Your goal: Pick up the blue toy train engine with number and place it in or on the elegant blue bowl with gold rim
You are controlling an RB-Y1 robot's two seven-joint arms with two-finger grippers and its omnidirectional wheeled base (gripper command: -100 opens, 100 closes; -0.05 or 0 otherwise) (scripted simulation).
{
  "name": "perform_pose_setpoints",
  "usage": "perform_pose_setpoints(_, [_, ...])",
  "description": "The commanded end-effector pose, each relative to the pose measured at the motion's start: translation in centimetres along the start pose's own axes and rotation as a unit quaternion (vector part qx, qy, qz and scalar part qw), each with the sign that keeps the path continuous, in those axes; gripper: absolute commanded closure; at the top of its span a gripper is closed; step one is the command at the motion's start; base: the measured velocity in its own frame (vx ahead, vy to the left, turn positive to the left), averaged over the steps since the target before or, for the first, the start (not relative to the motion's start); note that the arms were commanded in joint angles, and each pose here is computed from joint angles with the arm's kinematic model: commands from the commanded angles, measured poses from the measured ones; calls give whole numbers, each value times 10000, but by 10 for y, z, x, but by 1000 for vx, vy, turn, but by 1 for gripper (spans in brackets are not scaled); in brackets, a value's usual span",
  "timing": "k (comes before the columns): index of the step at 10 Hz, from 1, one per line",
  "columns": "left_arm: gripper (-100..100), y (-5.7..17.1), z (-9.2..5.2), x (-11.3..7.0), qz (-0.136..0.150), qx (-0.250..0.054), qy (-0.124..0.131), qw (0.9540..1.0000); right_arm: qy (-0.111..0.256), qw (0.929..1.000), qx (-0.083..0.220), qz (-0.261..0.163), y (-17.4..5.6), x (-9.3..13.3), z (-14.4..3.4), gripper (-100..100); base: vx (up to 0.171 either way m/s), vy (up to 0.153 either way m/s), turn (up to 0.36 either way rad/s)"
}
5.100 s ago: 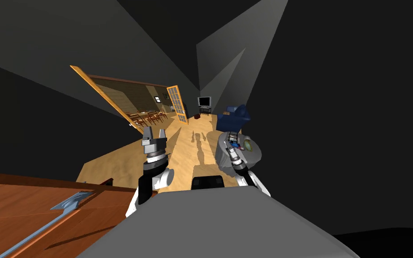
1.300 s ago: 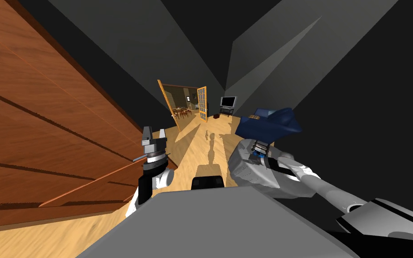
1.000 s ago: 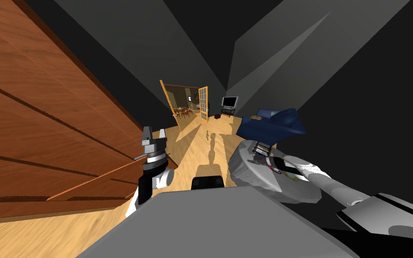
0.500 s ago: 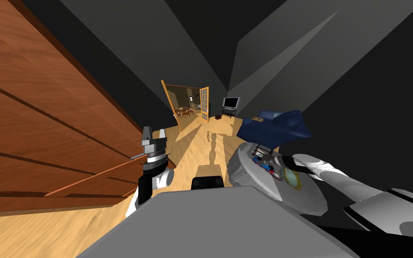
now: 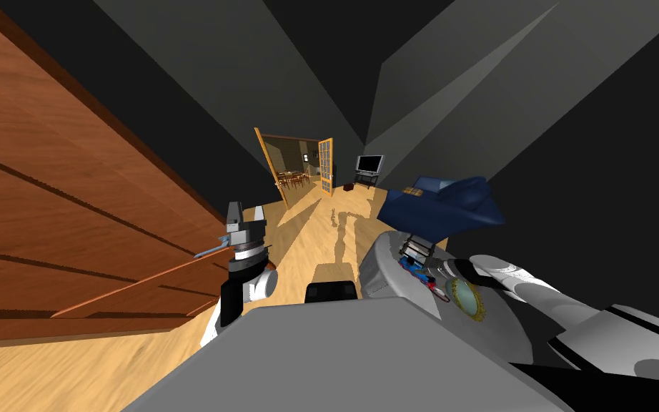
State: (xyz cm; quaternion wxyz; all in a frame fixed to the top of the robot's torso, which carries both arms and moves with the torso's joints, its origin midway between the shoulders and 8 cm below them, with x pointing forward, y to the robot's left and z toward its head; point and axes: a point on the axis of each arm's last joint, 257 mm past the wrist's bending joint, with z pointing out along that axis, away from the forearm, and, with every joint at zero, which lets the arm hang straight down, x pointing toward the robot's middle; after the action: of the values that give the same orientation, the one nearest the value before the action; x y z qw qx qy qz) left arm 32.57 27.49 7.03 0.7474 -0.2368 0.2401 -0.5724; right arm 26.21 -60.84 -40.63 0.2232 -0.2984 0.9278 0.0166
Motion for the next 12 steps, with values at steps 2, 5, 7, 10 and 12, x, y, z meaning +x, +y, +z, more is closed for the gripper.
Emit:
perform_pose_setpoints(2, [0, 0, 0, 0, 0, 0, 0, 10000, 200, 9996, -198, 40, 25, 20, 15, -100, 48, -119, 19])
perform_pose_setpoints(5, [0, 0, 0, 0, -2, 0, -1, 10000, 175, 9996, -202, -49, 30, 24, 14, -100, 26, -13, -43])
perform_pose_setpoints(7, [0, 0, 0, 0, -1, -1, -1, 10000, 161, 9993, -269, -202, 41, 34, 13, -100, 186, 8, -183])
perform_pose_setpoints(10, [0, 0, 0, 0, -1, 0, -1, 10000, 146, 9986, -337, -382, 52, 43, 12, -100, 140, 13, -99])
perform_pose_setpoints(12, [0, 0, 0, 0, -1, 0, -1, 10000, 133, 9977, -404, -532, 64, 54, 10, -100, 143, 22, -182])
